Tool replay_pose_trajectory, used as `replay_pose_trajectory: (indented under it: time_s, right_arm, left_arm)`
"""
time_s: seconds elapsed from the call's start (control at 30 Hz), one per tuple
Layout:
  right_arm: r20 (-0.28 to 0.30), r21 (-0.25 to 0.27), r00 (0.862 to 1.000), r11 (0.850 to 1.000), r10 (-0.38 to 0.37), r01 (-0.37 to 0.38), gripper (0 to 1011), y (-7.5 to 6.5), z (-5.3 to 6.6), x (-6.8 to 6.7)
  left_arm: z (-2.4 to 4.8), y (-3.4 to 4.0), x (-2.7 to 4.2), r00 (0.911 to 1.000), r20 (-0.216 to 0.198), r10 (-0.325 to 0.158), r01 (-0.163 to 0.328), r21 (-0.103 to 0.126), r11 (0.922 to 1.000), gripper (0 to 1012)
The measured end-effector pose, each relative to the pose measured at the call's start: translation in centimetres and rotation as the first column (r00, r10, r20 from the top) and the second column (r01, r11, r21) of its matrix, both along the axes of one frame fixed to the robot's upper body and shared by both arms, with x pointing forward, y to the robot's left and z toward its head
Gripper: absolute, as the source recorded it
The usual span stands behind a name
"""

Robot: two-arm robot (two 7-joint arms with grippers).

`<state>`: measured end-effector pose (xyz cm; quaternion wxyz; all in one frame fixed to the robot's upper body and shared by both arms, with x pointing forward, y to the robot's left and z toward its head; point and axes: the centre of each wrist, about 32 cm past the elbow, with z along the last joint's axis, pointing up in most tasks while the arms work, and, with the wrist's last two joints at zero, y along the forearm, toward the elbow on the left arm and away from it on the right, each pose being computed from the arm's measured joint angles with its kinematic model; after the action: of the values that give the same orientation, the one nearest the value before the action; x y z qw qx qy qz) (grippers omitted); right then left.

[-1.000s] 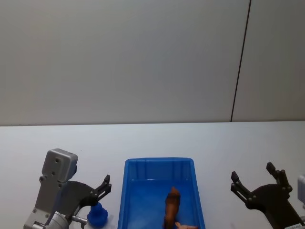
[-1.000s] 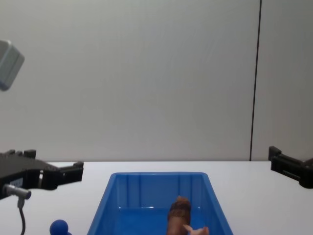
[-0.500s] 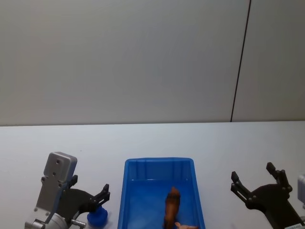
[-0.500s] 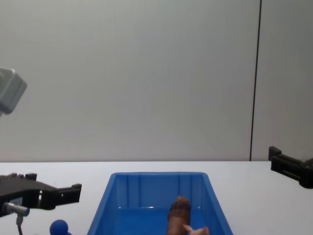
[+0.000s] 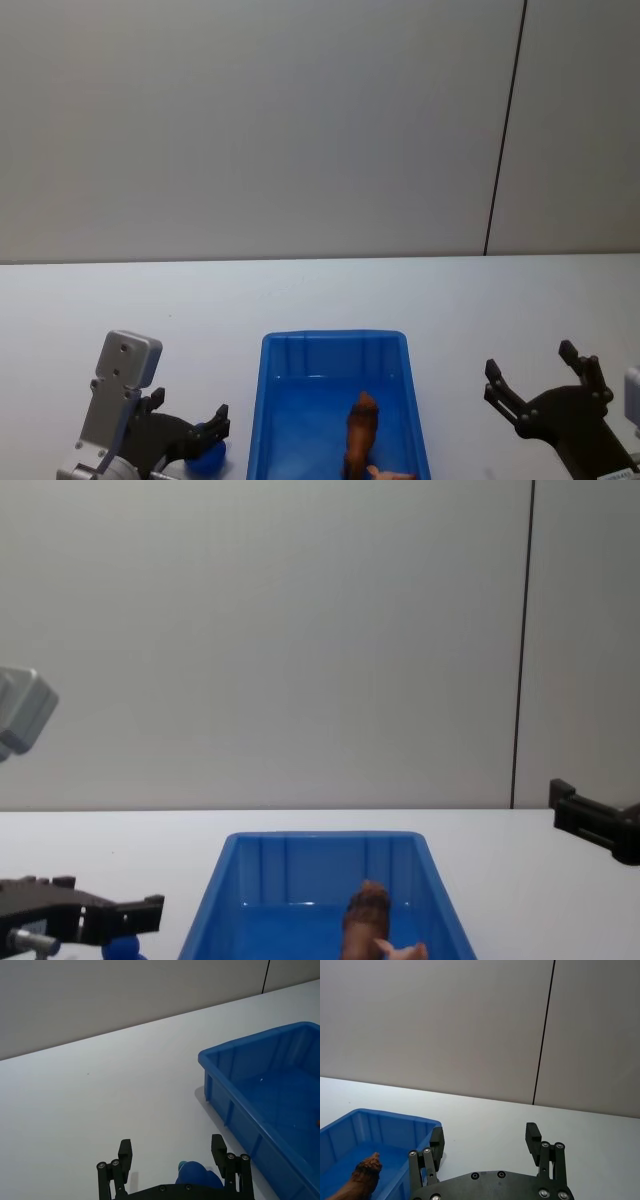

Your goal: Pick up the two dolls from the table and place them into the box.

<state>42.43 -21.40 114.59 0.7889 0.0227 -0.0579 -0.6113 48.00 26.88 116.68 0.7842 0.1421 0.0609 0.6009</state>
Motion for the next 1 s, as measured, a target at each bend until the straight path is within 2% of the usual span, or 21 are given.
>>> replay_pose_trajectory:
  time_s: [0.37,0.7,0.73,0.8,0.83,1.0]
  right_arm:
    - [0.0,0.0,1.0,1.0,0.0,0.0,1001,0.0,0.0,0.0]
    - [0.0,0.0,1.0,1.0,0.0,0.0,1001,0.0,0.0,0.0]
    - [0.0,0.0,1.0,1.0,0.0,0.0,1001,0.0,0.0,0.0]
    - [0.0,0.0,1.0,1.0,0.0,0.0,1001,0.0,0.0,0.0]
    - [0.0,0.0,1.0,1.0,0.0,0.0,1001,0.0,0.0,0.0]
    - [0.0,0.0,1.0,1.0,0.0,0.0,1001,0.0,0.0,0.0]
  left_arm:
    - [-0.83,0.23,0.3,0.9992,-0.04,-0.004,0.003,-0.025,0.9997,1002]
    - [-1.31,0.3,0.39,0.9981,-0.062,-0.002,-0.001,-0.042,0.9991,764]
    - [-1.36,0.3,0.38,0.9979,-0.065,-0.001,-0.002,-0.044,0.999,707]
    - [-1.46,0.3,0.36,0.9976,-0.069,0.0,-0.004,-0.049,0.9988,673]
    - [-1.48,0.3,0.35,0.9976,-0.07,0.001,-0.004,-0.05,0.9988,606]
    - [-1.66,0.28,0.27,0.9971,-0.077,0.003,-0.008,-0.058,0.9983,473]
